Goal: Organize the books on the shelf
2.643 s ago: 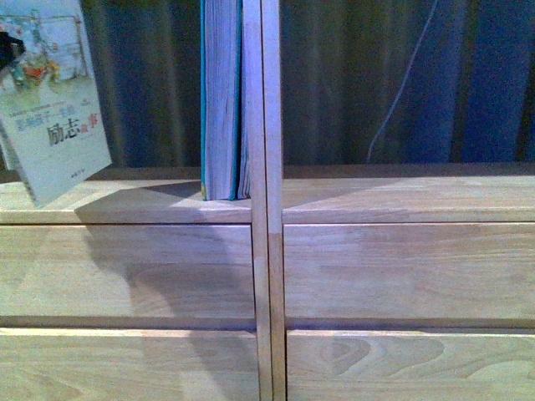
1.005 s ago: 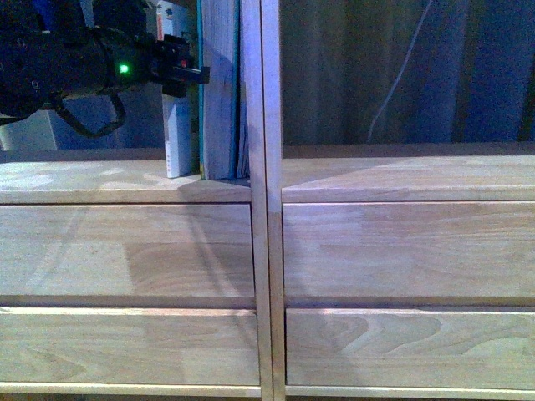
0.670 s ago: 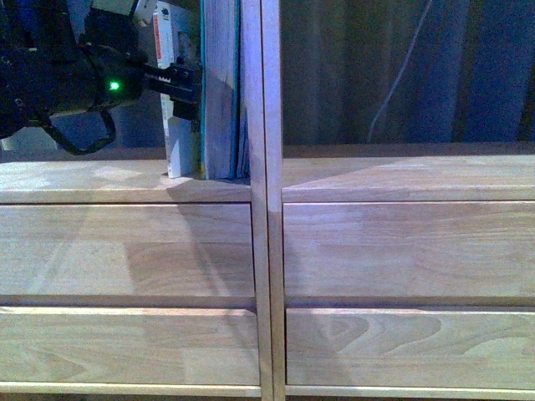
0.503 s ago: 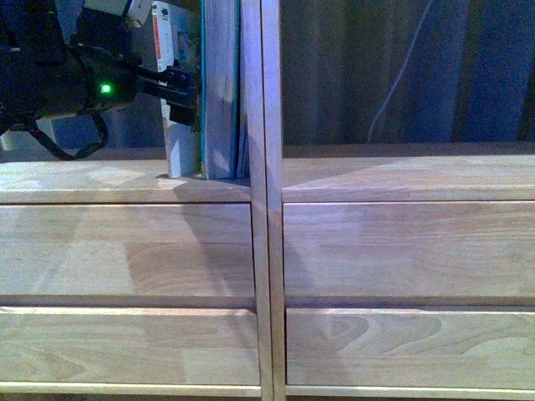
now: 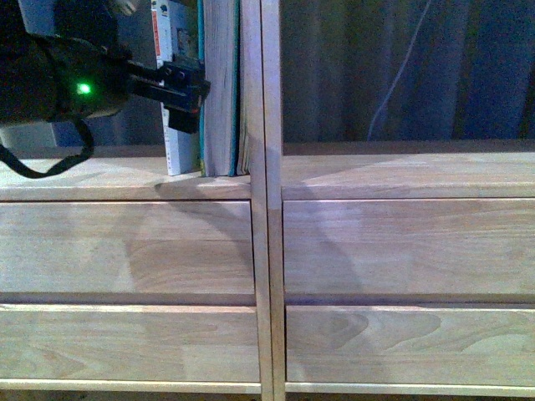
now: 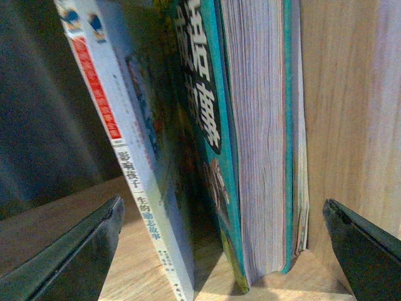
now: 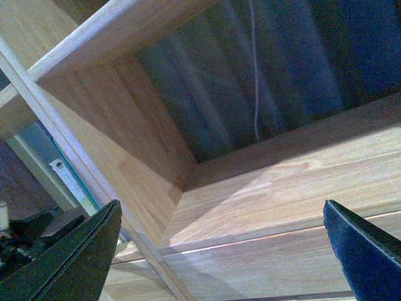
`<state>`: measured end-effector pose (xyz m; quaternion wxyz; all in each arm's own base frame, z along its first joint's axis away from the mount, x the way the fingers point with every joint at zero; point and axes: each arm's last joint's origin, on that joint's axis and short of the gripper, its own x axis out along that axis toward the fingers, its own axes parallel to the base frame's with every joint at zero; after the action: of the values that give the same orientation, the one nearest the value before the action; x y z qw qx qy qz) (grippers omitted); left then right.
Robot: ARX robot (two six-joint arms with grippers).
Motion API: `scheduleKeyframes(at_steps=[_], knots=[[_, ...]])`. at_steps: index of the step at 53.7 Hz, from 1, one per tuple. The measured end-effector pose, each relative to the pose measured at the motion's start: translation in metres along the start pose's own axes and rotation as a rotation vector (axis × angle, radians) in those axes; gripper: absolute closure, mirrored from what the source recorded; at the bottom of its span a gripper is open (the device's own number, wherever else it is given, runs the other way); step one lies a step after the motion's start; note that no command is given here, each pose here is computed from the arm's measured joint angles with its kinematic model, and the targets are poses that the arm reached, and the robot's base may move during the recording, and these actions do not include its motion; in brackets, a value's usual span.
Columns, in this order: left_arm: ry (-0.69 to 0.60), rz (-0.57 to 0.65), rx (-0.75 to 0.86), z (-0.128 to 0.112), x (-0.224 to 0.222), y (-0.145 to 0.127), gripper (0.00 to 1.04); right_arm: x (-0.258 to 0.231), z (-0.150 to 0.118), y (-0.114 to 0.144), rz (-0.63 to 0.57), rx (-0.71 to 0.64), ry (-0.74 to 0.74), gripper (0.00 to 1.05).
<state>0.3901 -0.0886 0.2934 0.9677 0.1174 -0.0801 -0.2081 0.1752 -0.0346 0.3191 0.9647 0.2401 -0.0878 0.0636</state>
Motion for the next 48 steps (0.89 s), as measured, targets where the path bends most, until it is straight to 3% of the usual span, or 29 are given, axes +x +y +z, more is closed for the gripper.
scheduleKeyframes(at_steps=[11, 18, 34, 40, 48], knots=[[-0.051, 0.041, -0.034, 0.031, -0.072, -0.011, 0.07, 0.0, 0.0, 0.0, 0.0, 0.0, 0.0, 0.07], [-0.055, 0.051, -0.07, 0.039, -0.125, -0.016, 0.07, 0.0, 0.0, 0.0, 0.0, 0.0, 0.0, 0.07], [-0.016, 0.179, -0.137, 0.03, -0.225, -0.01, 0.07, 0.0, 0.0, 0.0, 0.0, 0.0, 0.0, 0.07], [0.015, 0.227, -0.179, 0.016, -0.258, -0.01, 0.07, 0.0, 0.0, 0.0, 0.0, 0.0, 0.0, 0.07], [0.034, 0.24, -0.226, 0.003, -0.279, -0.014, 0.07, 0.0, 0.0, 0.0, 0.0, 0.0, 0.0, 0.07]])
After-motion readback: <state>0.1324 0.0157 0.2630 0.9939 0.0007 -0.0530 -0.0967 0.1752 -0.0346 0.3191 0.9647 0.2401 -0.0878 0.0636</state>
